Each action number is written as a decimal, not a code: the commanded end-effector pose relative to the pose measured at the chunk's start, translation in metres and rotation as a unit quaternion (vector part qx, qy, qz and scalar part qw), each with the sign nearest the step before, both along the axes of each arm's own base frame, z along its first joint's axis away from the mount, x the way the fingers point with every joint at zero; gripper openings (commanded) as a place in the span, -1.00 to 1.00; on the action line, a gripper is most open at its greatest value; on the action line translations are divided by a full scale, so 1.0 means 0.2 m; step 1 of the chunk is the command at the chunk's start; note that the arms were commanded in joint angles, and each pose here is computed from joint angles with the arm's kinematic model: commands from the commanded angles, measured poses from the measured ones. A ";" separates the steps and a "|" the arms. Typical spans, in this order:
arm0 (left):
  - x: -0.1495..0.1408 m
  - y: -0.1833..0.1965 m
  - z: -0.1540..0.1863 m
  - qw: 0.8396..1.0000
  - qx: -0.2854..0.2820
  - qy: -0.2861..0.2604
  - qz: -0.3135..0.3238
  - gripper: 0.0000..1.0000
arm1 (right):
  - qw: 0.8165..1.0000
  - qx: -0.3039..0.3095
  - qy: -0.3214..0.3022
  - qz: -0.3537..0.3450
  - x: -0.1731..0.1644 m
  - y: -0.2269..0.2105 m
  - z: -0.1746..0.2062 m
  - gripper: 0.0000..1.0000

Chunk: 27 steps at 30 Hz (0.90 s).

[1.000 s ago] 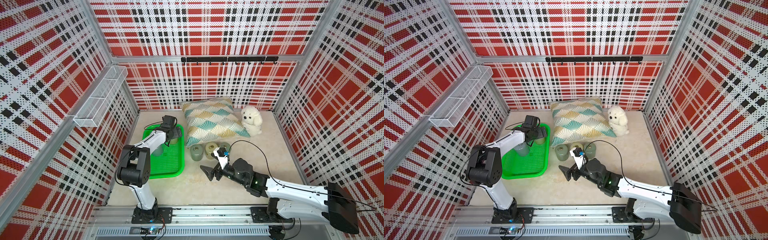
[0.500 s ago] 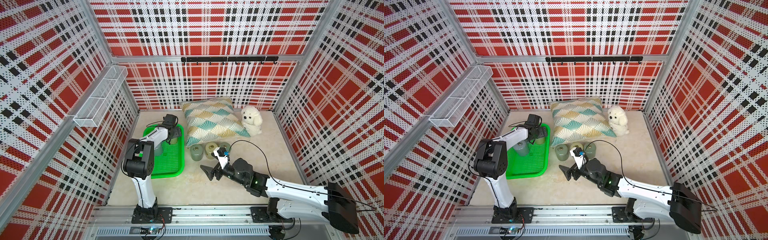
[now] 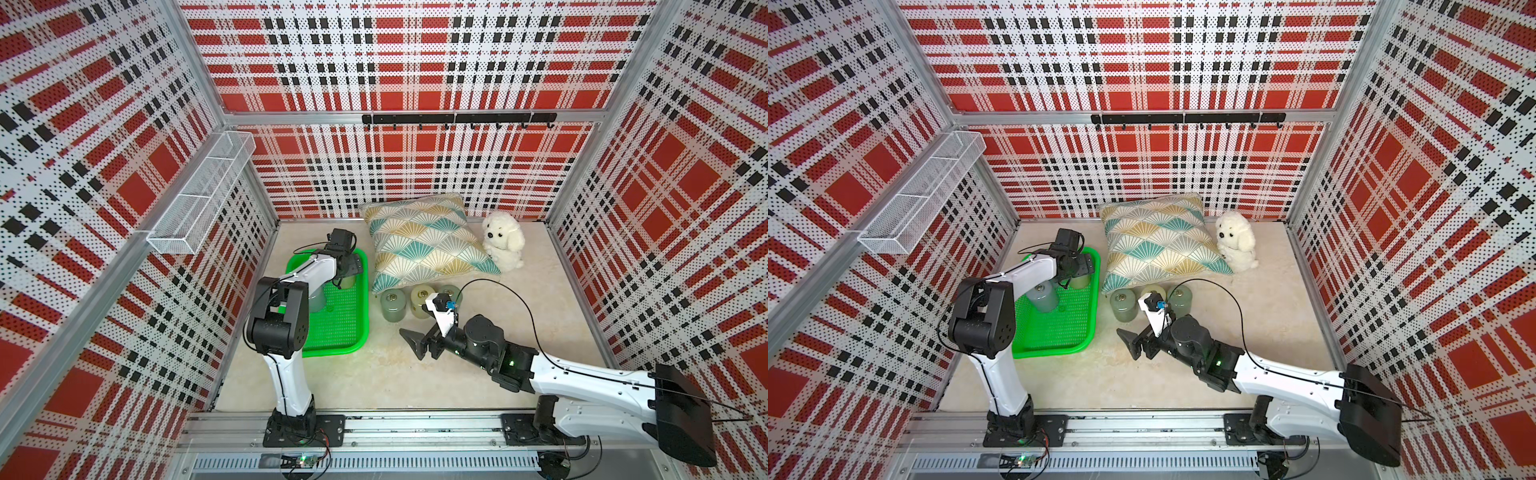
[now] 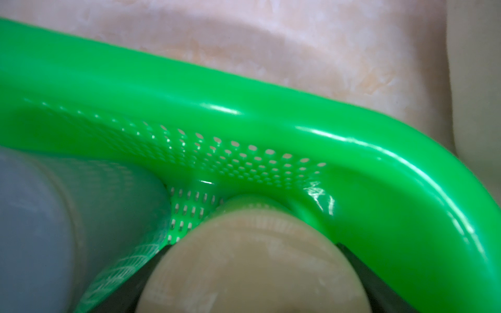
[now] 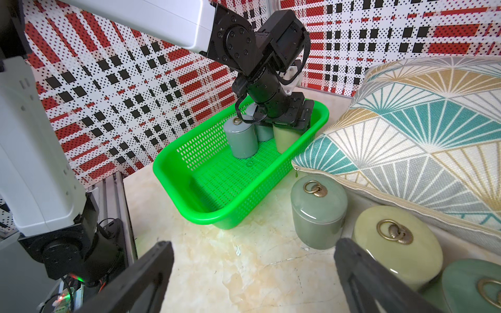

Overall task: Take the tea canister out of the basket
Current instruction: Pick up the tea canister from the basket.

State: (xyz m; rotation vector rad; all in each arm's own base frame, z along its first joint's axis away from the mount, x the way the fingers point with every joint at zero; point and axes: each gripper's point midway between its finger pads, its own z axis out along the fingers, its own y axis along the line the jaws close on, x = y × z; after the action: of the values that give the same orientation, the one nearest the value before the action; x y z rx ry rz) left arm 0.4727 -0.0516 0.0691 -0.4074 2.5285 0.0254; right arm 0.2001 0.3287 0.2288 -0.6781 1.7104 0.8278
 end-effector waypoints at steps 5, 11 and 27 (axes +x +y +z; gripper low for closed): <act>-0.05 -0.03 -0.11 0.999 0.000 0.042 -0.008 0.86 | 1.000 -0.002 -0.002 -0.004 0.01 0.02 0.03 1.00; -0.04 -0.03 -0.13 0.999 0.003 0.047 -0.009 0.89 | 1.000 -0.006 -0.001 -0.005 0.02 0.03 0.02 1.00; -0.06 -0.09 0.02 1.000 -0.003 0.021 -0.018 0.51 | 1.000 -0.020 0.010 -0.008 0.03 0.04 -0.01 1.00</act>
State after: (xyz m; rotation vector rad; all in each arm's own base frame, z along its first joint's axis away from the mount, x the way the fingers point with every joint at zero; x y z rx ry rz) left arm 0.4673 -0.0519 0.0537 -0.4062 2.5804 0.0560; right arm 0.2043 0.3311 0.2181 -0.6912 1.7607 0.7873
